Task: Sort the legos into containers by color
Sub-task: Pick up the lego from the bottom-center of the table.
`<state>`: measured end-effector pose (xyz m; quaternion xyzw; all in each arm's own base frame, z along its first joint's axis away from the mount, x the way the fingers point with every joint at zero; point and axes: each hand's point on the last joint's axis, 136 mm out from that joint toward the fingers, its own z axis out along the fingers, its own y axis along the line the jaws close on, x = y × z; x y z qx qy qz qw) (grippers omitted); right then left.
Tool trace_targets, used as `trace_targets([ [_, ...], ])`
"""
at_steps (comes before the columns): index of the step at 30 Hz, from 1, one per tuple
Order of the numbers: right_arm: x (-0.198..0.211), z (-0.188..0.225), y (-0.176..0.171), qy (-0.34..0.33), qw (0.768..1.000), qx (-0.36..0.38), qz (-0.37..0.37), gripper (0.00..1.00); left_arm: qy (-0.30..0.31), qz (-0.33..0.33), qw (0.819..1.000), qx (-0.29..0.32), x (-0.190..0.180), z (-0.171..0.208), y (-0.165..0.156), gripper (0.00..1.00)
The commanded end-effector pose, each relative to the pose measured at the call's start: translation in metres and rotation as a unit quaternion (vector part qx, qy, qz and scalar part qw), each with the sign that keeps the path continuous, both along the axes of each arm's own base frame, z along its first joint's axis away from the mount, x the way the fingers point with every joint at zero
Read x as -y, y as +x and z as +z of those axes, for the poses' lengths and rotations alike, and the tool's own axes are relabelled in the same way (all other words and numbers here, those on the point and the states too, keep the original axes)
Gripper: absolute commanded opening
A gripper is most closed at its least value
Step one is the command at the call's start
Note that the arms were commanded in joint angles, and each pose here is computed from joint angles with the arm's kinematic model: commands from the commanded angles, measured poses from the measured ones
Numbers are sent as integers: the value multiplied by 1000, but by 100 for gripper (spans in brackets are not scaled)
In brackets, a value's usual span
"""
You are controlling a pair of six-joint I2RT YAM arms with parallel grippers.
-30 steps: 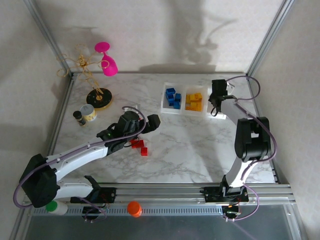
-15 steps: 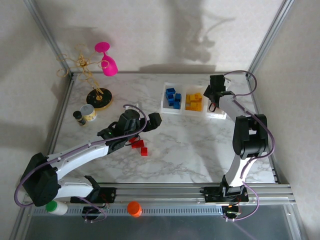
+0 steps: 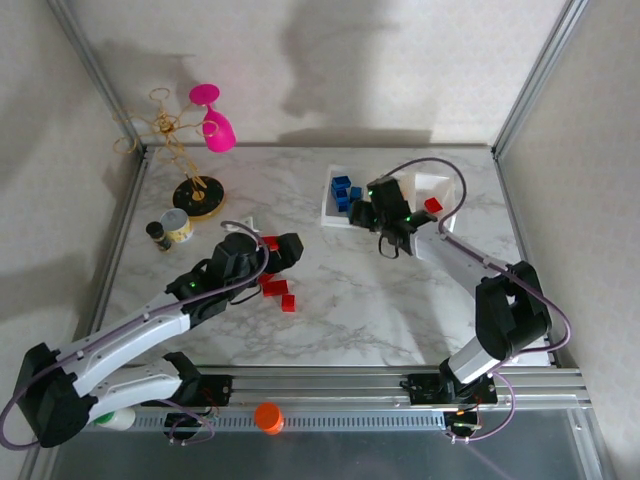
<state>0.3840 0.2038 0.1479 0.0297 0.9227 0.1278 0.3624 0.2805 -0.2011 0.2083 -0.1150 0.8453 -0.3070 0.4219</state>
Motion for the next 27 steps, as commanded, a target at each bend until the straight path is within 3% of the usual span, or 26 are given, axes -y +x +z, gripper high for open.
trace_targets([
  [1, -29, -9, -35, 16, 998, -27, 52, 78, 26, 45, 998, -21, -30, -16, -13, 100],
  [8, -105, -25, -105, 32, 986, -54, 158, 81, 15, 90, 995, -34, -64, -22, -34, 100],
  [13, -142, -38, -142, 40, 978, -75, 193, 82, 9, 119, 992, -41, -83, -24, -46, 100],
  [18, -174, -51, -165, 41, 972, -86, 214, 81, 8, 137, 990, -44, -95, -25, -53, 100],
  [27, -200, -81, -177, 31, 968, -110, 222, 70, 4, 150, 988, -37, -103, -22, -57, 100],
])
